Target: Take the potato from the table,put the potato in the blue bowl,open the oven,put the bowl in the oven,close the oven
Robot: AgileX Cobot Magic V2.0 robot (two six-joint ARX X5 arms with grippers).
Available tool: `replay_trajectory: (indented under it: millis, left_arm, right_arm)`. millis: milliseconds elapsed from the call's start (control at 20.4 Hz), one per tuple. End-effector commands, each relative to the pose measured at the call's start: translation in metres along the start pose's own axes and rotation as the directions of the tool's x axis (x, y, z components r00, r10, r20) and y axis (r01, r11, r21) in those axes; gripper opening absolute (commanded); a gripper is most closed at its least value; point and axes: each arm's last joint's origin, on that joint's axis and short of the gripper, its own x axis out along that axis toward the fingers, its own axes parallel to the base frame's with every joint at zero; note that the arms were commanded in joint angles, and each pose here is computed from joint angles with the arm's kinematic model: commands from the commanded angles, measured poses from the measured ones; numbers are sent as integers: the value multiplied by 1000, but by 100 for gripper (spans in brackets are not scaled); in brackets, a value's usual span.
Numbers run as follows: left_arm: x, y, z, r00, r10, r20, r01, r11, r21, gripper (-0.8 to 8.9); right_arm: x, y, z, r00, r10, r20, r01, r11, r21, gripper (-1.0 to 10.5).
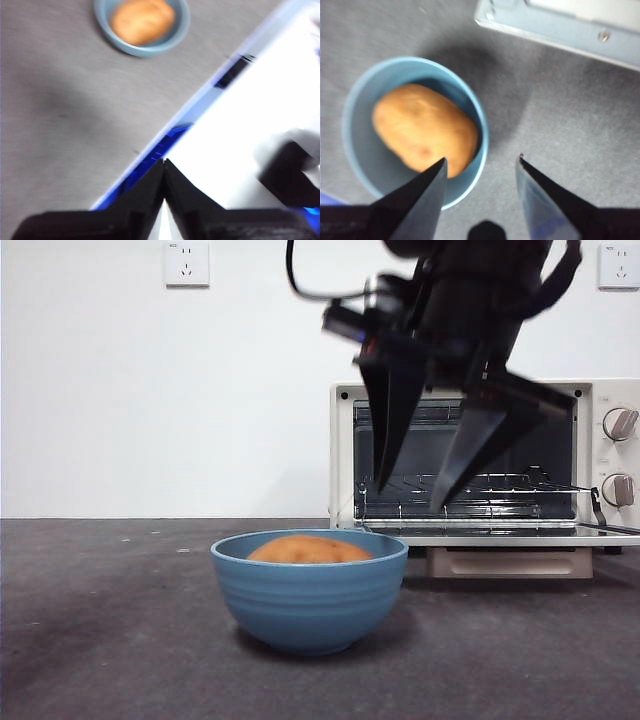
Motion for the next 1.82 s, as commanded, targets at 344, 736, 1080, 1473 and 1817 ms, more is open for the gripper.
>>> replay_trajectory:
  millis: [344,736,1080,1473,1817]
  left_arm:
    - [1,0,-1,1000,-16,6,16,998,57,-8]
    - [1,1,-4,999,-11,-31,13,999,53,-8]
    - [1,1,-5,999,-10,-39,12,999,52,-8]
    - [1,1,-3,1000,-6,-20,7,998,55,-8]
    - [2,-1,7,997,-21,74,15,997,70,-8]
  right_arm:
    - [31,-2,6,997,-21,-71,23,1000,18,94]
    - [50,-3,9,994,-28,-101,31,999,34,-15]
    - [1,0,39,995,-104,-13,104,993,63,-15]
    - [-48,-84,84,984,-85,156,6,894,448,-15]
    - [-63,-137,90,967,-89,237,-88,760,644,-15]
